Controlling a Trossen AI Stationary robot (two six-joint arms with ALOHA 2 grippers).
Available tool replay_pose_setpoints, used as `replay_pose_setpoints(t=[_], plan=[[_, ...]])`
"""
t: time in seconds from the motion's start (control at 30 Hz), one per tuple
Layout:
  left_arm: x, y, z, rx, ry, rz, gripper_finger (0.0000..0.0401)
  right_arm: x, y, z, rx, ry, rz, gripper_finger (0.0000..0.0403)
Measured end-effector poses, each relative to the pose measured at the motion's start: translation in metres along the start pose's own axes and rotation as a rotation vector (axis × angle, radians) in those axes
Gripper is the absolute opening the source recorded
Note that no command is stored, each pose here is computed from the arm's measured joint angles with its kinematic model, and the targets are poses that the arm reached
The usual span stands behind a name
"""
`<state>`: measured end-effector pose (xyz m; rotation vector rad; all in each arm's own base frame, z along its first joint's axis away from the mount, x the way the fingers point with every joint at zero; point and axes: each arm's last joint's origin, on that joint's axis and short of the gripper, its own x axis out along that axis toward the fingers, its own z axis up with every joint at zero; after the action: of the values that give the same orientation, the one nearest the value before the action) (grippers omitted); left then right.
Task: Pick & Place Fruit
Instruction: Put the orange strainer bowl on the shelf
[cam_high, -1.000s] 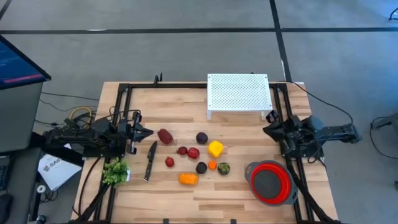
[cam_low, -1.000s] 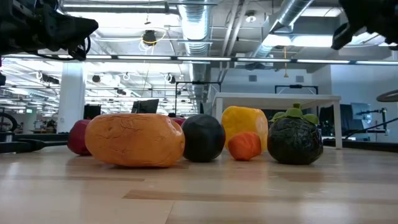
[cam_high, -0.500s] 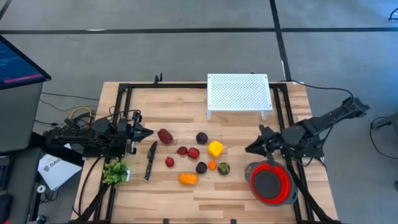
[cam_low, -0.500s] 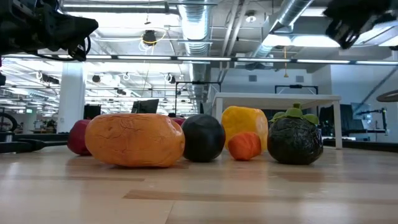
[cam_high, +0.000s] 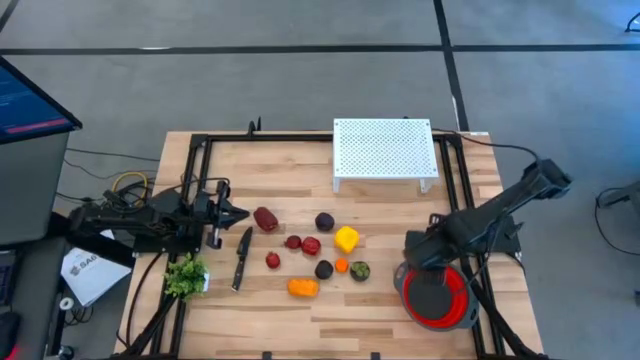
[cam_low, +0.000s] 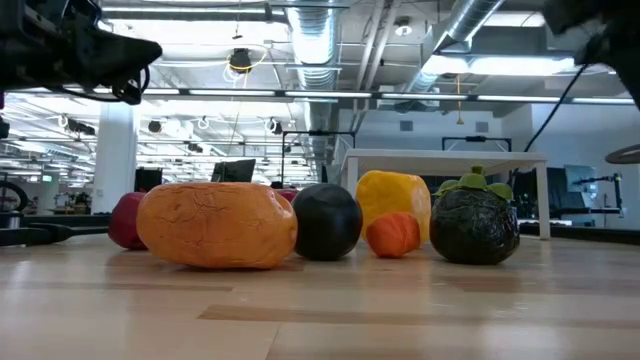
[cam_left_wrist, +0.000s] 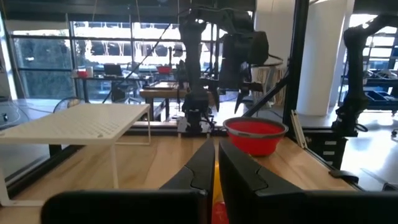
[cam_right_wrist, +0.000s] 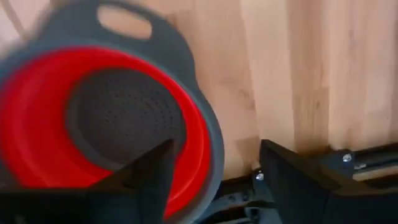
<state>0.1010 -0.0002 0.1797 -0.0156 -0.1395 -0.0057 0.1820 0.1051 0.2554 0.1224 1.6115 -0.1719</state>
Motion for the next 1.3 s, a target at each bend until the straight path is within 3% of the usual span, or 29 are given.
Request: replay_pose_setpoints(t=[0.17,0.5,0.63,0.83,1.1,1.3], plan=[[0.002,0.0,-0.002,0.0,0.026,0.001,0.0017,0.023,0.0,0.012,-0.103,0.05,-0.025,0.0246],[0.005,0.0,-0.005,-0.025,0.055,0.002,0.0017,0.058,-0.006,0.024,-0.175,0.121,-0.007,0.0192],[0.005,0.0,-0.005,-0.027,0.053,0.002,0.0017,0.065,-0.005,0.026,-0.166,0.116,0.0,0.0142],[0.005,0.0,-0.004,-0.026,0.045,0.001,0.0017,0.065,-0.006,0.024,-0.111,0.106,0.037,0.0028],[0.005,0.0,-0.004,-0.027,0.041,0.001,0.0017,0.048,-0.01,0.018,-0.001,0.019,0.09,0.0048],[0.006,0.0,-0.004,-0.041,0.039,0.001,0.0017,0.03,-0.016,0.009,0.073,-0.063,0.166,0.0018]])
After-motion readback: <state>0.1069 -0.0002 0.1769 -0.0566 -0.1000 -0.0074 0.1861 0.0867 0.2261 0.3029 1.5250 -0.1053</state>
